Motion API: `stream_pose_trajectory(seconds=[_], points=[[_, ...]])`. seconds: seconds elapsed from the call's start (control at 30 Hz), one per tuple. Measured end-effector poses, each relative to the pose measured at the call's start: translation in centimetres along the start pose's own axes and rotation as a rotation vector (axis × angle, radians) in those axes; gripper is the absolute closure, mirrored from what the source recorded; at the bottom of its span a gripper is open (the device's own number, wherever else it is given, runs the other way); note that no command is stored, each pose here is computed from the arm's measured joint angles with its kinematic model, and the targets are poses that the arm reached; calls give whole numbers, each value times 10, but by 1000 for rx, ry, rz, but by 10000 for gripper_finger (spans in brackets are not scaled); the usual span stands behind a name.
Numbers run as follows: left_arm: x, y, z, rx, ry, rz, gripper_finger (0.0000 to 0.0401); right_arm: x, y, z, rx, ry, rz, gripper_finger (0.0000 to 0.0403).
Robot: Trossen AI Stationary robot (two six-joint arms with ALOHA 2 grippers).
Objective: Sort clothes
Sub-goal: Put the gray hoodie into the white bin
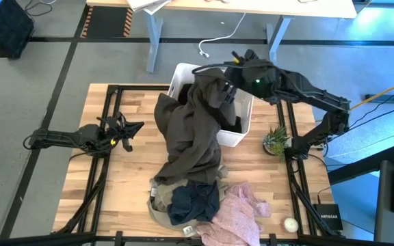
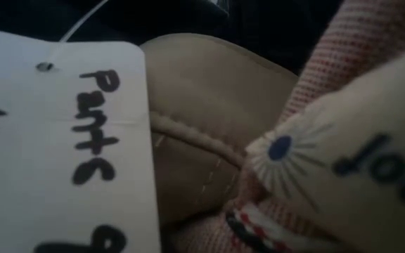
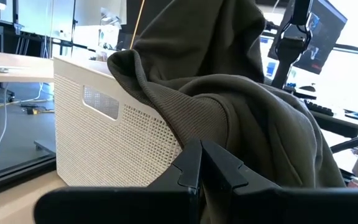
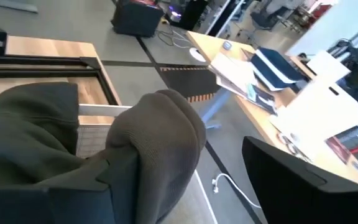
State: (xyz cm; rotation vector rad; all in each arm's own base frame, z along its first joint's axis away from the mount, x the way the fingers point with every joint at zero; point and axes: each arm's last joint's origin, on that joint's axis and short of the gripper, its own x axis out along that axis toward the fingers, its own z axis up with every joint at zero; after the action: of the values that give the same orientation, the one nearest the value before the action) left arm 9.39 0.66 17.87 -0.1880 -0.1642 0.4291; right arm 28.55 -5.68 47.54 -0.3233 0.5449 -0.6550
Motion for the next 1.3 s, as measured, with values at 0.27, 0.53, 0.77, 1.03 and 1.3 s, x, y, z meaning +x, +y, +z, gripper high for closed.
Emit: stream_pose_trajectory(seconds=[0.27, 0.53, 0.77, 1.03, 1.3], points=[[0, 0, 0, -8, 0, 0, 397, 3, -9, -18, 2, 172, 24, 143], [0, 0, 0, -7, 1, 0, 397, 29, 2, -53, 13, 445, 244, 143], [0, 0, 0, -2, 2, 0, 397, 10, -15, -38, 61, 338, 145, 143], [0, 0, -1, 1, 5, 1, 397, -25, 2, -26, 203, 271, 455, 143], [0, 0, -1, 0, 6, 1, 397, -71, 72, -20, 46, 229, 574, 143]])
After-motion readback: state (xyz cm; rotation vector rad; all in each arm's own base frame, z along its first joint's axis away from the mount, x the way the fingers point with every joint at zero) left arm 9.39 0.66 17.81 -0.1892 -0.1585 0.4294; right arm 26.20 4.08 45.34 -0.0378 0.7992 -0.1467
